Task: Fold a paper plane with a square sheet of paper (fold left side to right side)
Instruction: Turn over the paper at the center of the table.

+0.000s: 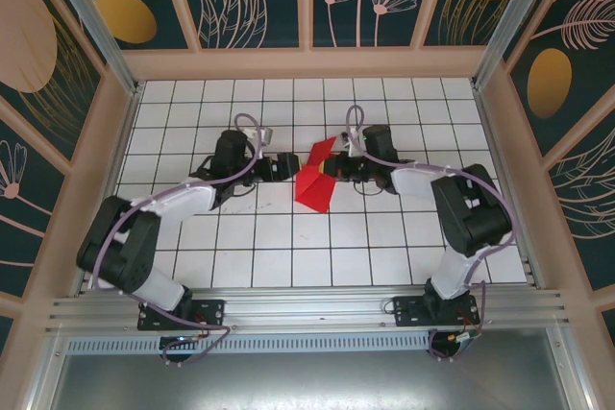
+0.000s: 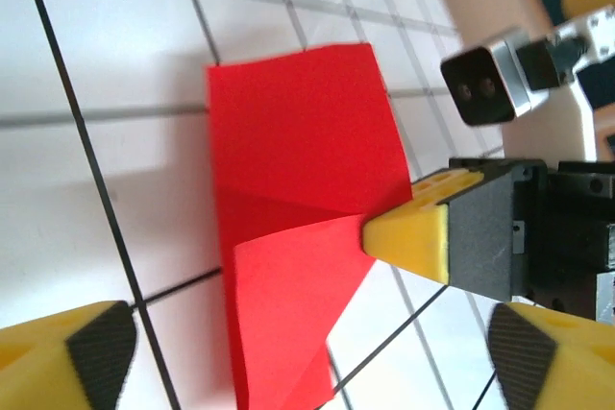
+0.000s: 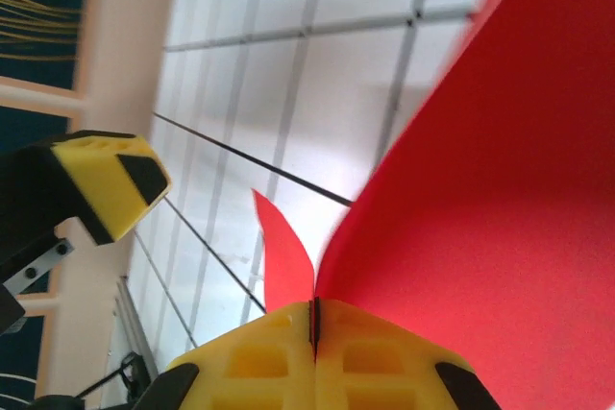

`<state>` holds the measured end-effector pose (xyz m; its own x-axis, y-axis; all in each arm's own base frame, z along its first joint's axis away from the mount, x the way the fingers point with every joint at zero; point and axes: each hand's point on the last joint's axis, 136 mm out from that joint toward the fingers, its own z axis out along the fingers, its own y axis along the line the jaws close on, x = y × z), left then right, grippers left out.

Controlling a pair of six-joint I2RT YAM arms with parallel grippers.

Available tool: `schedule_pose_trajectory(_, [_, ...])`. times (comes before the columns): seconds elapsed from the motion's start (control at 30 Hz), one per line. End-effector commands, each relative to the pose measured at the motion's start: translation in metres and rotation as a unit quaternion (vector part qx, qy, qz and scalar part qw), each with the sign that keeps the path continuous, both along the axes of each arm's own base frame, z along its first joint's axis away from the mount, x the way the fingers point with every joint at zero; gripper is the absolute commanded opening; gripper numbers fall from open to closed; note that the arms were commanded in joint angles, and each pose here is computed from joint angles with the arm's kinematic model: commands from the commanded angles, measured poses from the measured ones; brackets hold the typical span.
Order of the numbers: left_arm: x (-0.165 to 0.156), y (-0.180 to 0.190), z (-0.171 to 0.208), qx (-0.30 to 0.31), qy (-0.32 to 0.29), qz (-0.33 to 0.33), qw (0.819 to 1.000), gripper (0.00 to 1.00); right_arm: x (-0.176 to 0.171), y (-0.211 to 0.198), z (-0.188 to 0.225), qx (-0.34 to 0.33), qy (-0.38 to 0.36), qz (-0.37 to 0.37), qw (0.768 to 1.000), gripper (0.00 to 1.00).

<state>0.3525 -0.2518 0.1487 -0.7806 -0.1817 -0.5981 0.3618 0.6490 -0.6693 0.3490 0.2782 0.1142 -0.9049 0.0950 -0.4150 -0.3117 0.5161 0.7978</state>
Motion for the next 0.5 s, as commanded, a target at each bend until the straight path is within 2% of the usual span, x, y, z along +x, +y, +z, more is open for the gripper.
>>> schedule_pose_trajectory(0.0, [0.003, 0.016, 0.032, -0.038, -0.023, 0.036, 0.998, 0.99, 0.003, -0.009, 0.076, 0.063, -0.126, 0.030, 0.990, 0.00])
schedule_pose_trajectory(0.13, [-0.006, 0.016, 0.098, -0.133, -0.086, 0.020, 0.987, 0.99, -0.010, -0.024, 0.148, 0.117, -0.219, 0.072, 0.966, 0.00])
schedule_pose_trajectory(0.27, [-0.024, 0.000, 0.157, -0.214, -0.137, -0.057, 0.965, 0.99, -0.027, -0.031, 0.209, 0.140, -0.293, 0.113, 0.939, 0.00])
schedule_pose_trajectory(0.37, [-0.039, -0.007, 0.188, -0.266, -0.165, -0.111, 0.943, 0.99, -0.036, -0.029, 0.238, 0.151, -0.319, 0.137, 0.925, 0.00])
schedule_pose_trajectory(0.47, [-0.047, -0.013, 0.199, -0.289, -0.178, -0.145, 0.929, 0.99, -0.042, -0.025, 0.257, 0.161, -0.331, 0.152, 0.917, 0.00])
